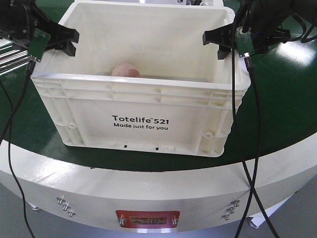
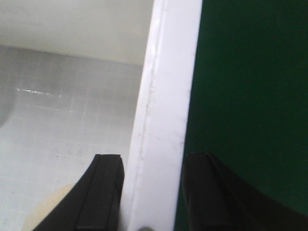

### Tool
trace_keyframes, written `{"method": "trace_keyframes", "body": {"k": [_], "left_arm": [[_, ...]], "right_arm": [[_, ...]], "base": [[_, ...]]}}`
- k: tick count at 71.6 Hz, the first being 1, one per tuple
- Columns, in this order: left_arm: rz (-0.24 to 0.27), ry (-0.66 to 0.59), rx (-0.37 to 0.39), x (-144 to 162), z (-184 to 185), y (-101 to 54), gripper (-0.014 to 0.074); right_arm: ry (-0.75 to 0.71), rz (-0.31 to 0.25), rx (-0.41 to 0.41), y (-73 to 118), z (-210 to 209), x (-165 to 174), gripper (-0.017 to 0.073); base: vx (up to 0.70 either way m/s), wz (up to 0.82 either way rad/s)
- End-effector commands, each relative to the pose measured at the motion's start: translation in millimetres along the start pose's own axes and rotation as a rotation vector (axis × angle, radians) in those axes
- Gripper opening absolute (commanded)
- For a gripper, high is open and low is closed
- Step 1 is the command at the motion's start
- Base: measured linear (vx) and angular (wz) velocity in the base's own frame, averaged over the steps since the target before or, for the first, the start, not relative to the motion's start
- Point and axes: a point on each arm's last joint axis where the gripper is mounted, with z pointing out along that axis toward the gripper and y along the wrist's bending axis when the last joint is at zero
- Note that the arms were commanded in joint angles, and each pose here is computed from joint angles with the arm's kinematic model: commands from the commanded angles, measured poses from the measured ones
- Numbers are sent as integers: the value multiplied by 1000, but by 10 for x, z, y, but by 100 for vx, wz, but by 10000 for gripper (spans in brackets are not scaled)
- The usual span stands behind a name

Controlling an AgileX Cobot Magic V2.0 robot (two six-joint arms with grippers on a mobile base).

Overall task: Place moving items into box and shelve
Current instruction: 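Close both grippers on the tote rims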

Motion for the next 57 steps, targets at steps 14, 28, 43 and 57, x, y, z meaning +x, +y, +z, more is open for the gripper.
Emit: {"method": "trace_keyframes", "body": {"k": [14, 28, 43, 57], "left_arm": [[-9, -92, 18, -95, -238, -31, 407], [1, -77, 24, -81, -237, -39, -8], [0, -80, 25, -84, -237, -40, -29], [-6, -84, 35, -88, -238, -48, -29]], "right_arm": [[-109, 23, -43, 17, -291, -92, -15], [-110, 23, -43, 17, -291, -92, -15], [-111, 23, -43, 17, -291, -93, -15], [-119, 17, -48, 32, -293, -98, -12]], "base": [[0, 0], [0, 0], [0, 0], [0, 0]]}}
